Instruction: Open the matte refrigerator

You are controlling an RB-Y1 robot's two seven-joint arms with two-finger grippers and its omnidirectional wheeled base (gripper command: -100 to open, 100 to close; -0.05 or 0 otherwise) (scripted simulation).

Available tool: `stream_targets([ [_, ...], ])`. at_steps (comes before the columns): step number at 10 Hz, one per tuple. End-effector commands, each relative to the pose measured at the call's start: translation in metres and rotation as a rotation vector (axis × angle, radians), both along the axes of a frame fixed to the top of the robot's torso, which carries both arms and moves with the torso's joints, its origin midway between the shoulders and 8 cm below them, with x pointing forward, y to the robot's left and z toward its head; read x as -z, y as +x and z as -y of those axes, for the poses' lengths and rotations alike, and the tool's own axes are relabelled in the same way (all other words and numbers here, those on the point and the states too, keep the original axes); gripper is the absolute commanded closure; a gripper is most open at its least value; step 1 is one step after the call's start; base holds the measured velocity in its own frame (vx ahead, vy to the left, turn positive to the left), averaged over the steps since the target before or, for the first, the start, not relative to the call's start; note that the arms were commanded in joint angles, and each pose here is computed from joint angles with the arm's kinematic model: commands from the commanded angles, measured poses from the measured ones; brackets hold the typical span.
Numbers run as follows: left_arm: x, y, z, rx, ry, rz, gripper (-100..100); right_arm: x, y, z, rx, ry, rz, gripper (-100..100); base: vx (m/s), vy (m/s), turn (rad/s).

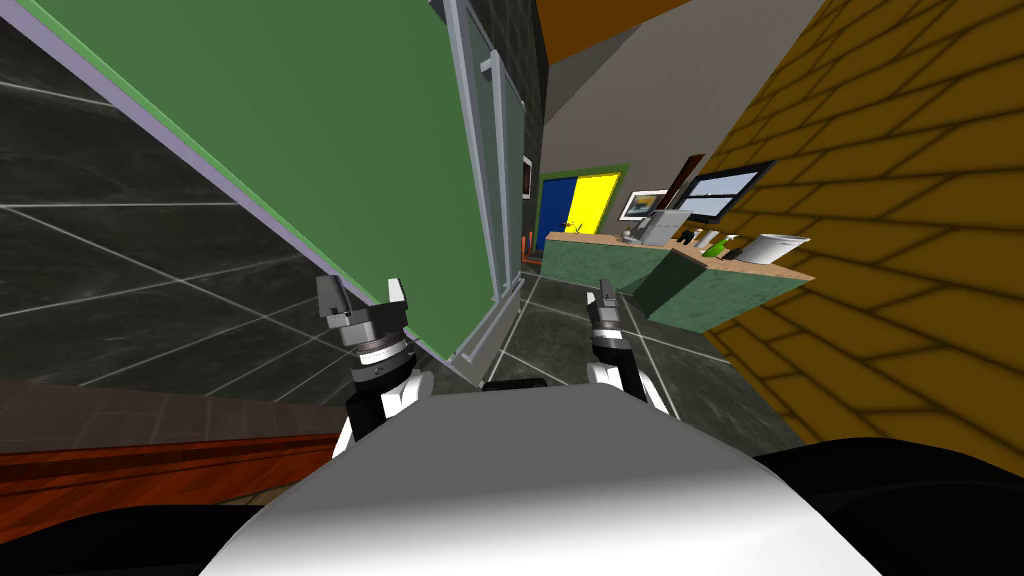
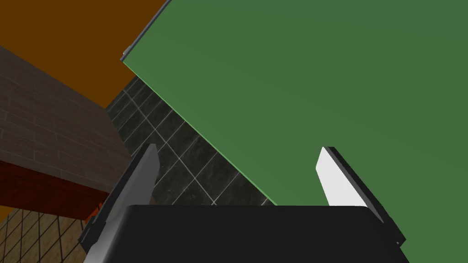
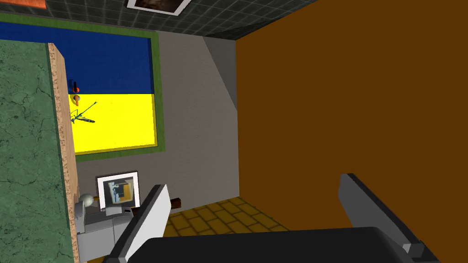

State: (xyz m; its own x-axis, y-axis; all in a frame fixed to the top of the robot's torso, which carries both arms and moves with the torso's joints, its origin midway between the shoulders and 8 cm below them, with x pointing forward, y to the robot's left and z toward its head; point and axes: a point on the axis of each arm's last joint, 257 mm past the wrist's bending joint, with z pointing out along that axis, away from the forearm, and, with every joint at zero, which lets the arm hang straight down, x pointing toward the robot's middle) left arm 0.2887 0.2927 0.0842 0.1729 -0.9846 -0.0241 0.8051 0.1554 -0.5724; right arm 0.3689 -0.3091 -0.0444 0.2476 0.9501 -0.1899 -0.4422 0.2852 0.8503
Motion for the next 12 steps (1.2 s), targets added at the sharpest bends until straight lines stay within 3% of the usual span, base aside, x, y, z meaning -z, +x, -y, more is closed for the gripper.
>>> stream_targets([
  [1, 0.000, 0.000, 0.000, 0.000, 0.000, 0.000, 0, 0.000, 0.000, 0.000, 0.000, 0.000, 0.000, 0, 0.000, 0.000, 0.000],
  [9, 0.000, 0.000, 0.000, 0.000, 0.000, 0.000, 0, 0.000, 0.000, 0.000, 0.000, 0.000, 0.000, 0, 0.000, 0.000, 0.000],
  [10, 0.008, 0.006, 0.000, 0.017, 0.005, -0.014, -100, 0.000, 0.000, 0.000, 0.000, 0.000, 0.000, 0, 0.042, -0.023, 0.015],
  [12, 0.016, 0.013, -0.002, 0.031, 0.002, -0.028, -100, 0.000, 0.000, 0.000, 0.000, 0.000, 0.000, 0, 0.062, -0.043, 0.016],
])
